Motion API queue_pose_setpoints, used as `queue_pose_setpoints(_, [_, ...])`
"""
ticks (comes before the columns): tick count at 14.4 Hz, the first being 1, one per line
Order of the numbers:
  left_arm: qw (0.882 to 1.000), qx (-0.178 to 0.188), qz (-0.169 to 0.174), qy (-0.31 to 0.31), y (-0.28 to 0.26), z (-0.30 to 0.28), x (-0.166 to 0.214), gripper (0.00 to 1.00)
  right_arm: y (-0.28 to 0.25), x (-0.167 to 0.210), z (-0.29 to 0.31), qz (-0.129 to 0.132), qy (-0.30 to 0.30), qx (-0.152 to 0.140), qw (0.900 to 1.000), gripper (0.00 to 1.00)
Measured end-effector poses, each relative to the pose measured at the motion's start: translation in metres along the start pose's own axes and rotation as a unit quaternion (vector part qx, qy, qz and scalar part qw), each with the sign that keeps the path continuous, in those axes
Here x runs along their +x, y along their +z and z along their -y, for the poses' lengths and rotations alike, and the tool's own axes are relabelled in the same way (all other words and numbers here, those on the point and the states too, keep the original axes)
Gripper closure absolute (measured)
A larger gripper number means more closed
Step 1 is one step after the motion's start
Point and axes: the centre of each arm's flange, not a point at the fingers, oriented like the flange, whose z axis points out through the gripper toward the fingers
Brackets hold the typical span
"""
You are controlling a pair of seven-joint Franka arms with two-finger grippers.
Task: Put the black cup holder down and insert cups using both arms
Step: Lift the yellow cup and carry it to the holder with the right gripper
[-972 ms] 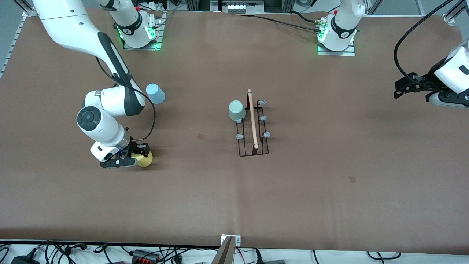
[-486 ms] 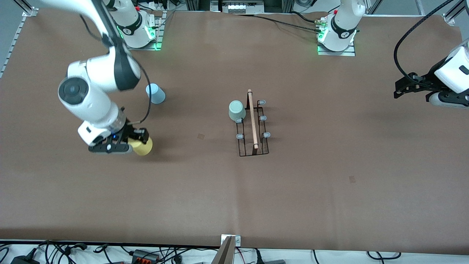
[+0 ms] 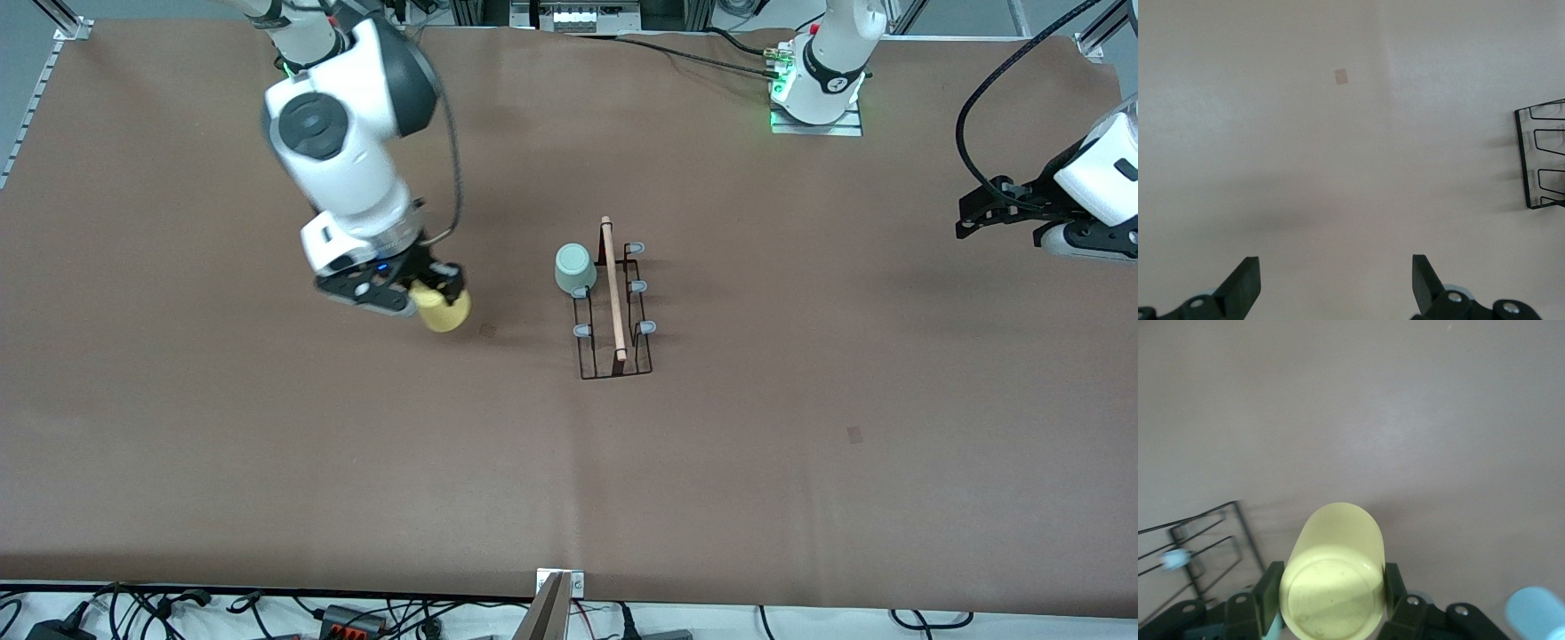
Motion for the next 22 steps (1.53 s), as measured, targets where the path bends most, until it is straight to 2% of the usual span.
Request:
queue_pose_setpoints(4, [1.000, 0.000, 0.000, 0.000, 0.000, 0.000, 0.000, 0.00, -0.003, -0.038, 0.066, -0.003, 0.017, 0.023, 1.000, 0.35])
queue_pose_setpoints(7, [1.000, 0.000, 0.000, 0.000, 0.000, 0.000, 0.000, 0.00, 0.011, -0.047, 0.101, -0.002, 0.016, 0.032, 0.999, 0.35])
queue_pose_setpoints(12, [1.000, 0.000, -0.001, 0.000, -0.001, 0.000, 0.000, 0.00, 0.035, -0.049, 0.119, -0.001, 0.007, 0.030, 1.000, 0.35])
queue_pose_setpoints(22, [1.000, 0.000, -0.002, -0.001, -0.002, 0.001, 0.000, 0.00, 0.065, -0.053, 0.137, -0.007, -0.002, 0.044, 0.999, 0.35])
